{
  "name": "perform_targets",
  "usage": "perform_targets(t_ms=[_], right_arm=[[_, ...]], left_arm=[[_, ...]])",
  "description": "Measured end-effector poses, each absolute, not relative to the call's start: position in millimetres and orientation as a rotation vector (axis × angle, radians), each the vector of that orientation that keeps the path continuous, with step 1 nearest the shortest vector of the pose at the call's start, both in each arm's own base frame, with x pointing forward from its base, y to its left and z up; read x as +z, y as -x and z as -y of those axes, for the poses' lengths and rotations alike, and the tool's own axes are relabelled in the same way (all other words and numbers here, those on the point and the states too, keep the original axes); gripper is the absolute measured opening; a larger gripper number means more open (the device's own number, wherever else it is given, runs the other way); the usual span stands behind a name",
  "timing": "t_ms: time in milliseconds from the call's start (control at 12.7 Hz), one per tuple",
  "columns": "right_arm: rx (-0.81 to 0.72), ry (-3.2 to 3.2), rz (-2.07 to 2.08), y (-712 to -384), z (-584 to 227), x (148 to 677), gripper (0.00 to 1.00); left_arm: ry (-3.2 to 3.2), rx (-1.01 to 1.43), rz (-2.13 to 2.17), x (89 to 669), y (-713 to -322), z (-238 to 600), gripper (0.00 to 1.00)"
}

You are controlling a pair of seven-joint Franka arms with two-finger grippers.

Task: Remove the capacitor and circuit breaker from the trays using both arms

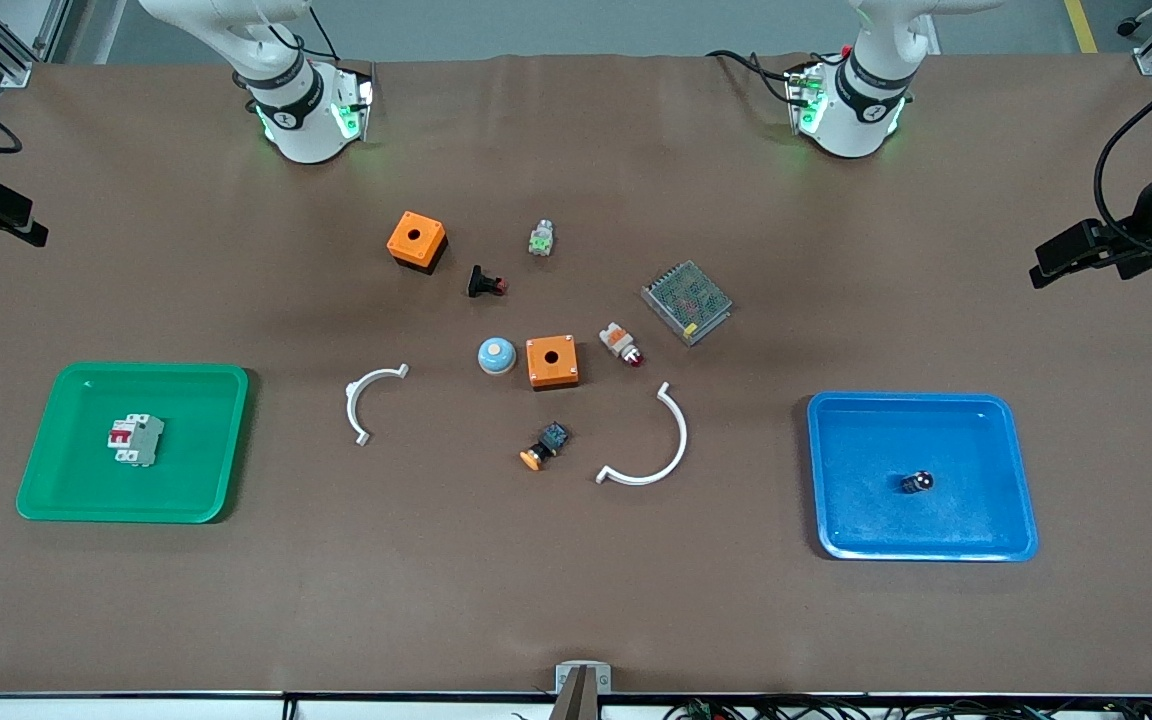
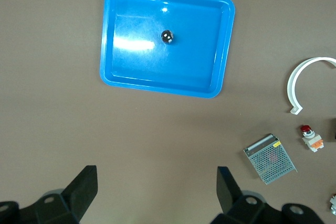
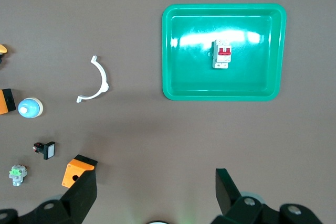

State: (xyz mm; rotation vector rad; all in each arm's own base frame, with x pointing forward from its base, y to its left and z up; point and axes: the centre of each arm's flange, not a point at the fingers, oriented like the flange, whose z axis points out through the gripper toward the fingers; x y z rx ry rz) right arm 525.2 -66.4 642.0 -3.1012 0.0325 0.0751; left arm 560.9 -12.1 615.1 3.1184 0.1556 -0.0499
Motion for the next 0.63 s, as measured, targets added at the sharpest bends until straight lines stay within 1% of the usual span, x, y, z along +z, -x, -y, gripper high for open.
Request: perform_targets(t_ms=[395, 632], right_arm=[[0.075, 3.101, -0.078, -525, 66, 642, 1.0], [0.054, 3.103, -0.078, -525, 67, 647, 1.0]], left_arm=[[-3.118, -0.063, -0.161, 610, -563, 10, 1.0], [-3.116, -0.139, -0.205, 585, -574, 7, 1.0]])
